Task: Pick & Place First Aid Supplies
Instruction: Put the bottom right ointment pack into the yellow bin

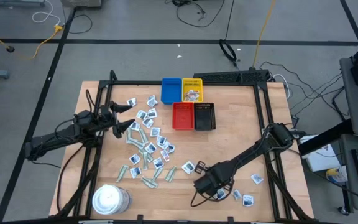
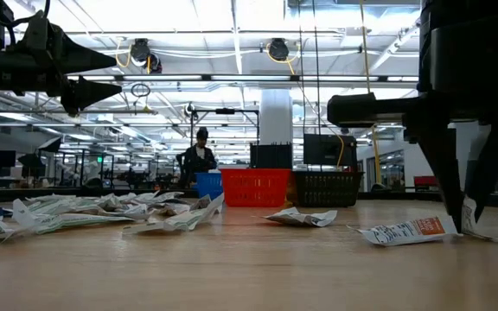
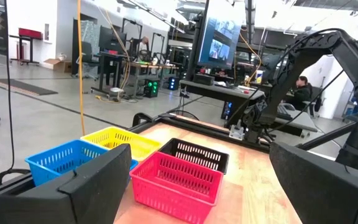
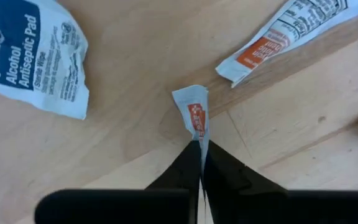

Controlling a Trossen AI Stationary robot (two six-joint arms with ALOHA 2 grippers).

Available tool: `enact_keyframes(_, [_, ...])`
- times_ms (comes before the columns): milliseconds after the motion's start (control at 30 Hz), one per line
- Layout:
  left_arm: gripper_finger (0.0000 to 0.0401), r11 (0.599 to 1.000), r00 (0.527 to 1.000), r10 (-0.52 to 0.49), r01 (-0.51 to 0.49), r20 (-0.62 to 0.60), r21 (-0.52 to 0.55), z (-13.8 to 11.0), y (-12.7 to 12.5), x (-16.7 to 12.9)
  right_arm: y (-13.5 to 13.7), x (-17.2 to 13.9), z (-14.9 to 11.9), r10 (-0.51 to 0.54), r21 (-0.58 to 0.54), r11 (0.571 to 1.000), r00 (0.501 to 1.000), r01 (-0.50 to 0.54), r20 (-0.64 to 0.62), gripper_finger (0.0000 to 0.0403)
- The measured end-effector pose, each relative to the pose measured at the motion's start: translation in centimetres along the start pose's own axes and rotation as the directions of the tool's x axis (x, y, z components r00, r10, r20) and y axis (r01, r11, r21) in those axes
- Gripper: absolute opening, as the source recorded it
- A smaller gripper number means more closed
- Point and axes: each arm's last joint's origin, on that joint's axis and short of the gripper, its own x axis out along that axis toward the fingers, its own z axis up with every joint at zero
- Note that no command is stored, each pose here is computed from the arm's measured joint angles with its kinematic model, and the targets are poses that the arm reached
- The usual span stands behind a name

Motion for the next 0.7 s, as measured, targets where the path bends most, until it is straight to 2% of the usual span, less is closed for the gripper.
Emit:
enact_keyframes(233, [0.039,1.0,1.0,0.0,0.0,-0.001,0.0,0.0,0.0,0.0,-0.3,-2.6,-1.0,-0.025,0.053,0.998,0.999,0.023,0.041,0.0004])
enact_keyframes(433, [0.039,1.0,1.0,0.0,0.0,0.0,0.0,0.0,0.0,0.0,-1.2,-6.2,-2.9,-0.065,0.197,0.98,0.993,0.044,0.102,0.0002])
enact_keyframes(700, [0.039,1.0,1.0,0.0,0.0,0.0,0.0,0.0,0.0,0.0,-2.2,-9.8,-6.4,-0.006,0.281,0.959,0.983,-0.047,0.184,0.0001])
